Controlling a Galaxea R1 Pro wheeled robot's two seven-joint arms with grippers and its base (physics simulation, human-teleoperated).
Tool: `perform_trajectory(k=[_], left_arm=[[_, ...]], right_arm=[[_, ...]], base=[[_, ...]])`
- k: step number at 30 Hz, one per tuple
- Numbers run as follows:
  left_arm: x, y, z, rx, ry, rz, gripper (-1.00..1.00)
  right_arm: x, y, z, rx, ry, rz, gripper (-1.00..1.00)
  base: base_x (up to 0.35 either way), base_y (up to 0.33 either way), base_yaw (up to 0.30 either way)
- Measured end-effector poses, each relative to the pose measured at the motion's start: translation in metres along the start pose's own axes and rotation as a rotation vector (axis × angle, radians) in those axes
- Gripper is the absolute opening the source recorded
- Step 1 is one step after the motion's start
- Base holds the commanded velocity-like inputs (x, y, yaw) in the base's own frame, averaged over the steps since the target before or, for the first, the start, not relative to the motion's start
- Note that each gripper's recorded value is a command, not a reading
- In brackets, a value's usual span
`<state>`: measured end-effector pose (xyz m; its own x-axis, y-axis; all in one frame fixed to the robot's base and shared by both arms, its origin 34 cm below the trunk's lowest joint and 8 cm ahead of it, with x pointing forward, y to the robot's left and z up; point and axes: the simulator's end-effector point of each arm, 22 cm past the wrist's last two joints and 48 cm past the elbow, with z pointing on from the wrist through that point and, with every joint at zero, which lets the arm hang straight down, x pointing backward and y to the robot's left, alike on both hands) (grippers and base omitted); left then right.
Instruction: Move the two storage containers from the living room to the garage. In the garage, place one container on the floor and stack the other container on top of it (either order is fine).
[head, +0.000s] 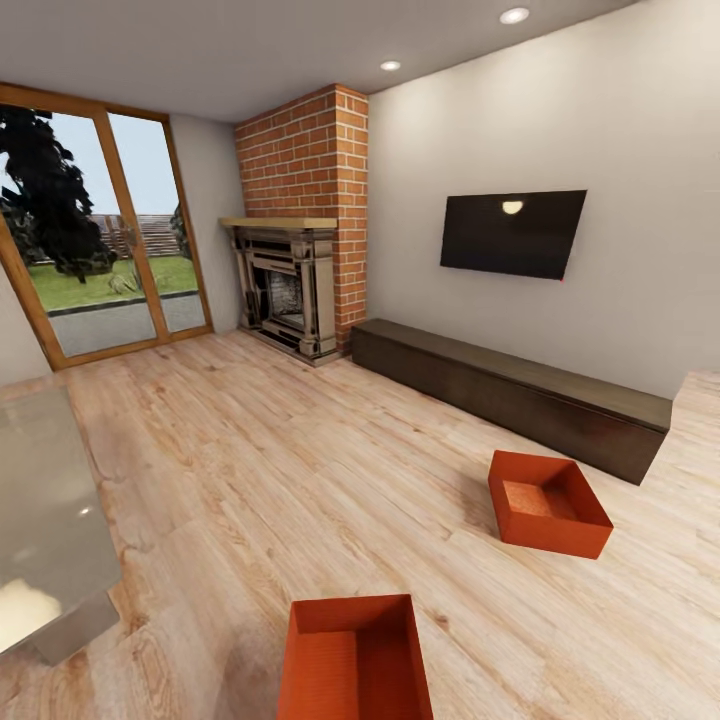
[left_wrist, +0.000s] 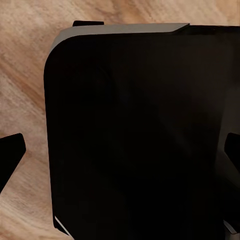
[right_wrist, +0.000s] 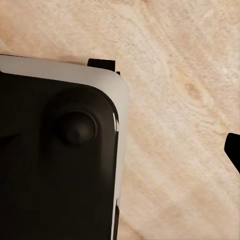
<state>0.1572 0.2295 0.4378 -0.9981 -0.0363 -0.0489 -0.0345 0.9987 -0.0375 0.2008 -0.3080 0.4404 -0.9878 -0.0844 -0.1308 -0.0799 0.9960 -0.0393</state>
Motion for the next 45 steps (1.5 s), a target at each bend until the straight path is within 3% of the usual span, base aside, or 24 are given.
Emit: perform_trajectory(k=[45], left_arm=[[0.019, 0.017, -0.001, -0.028, 0.051, 0.015, 1.0]], right_arm=[[0.022, 0.0, 0.0, -0.002, 0.059, -0.008, 1.0]], base=[[0.0, 0.0, 0.0]])
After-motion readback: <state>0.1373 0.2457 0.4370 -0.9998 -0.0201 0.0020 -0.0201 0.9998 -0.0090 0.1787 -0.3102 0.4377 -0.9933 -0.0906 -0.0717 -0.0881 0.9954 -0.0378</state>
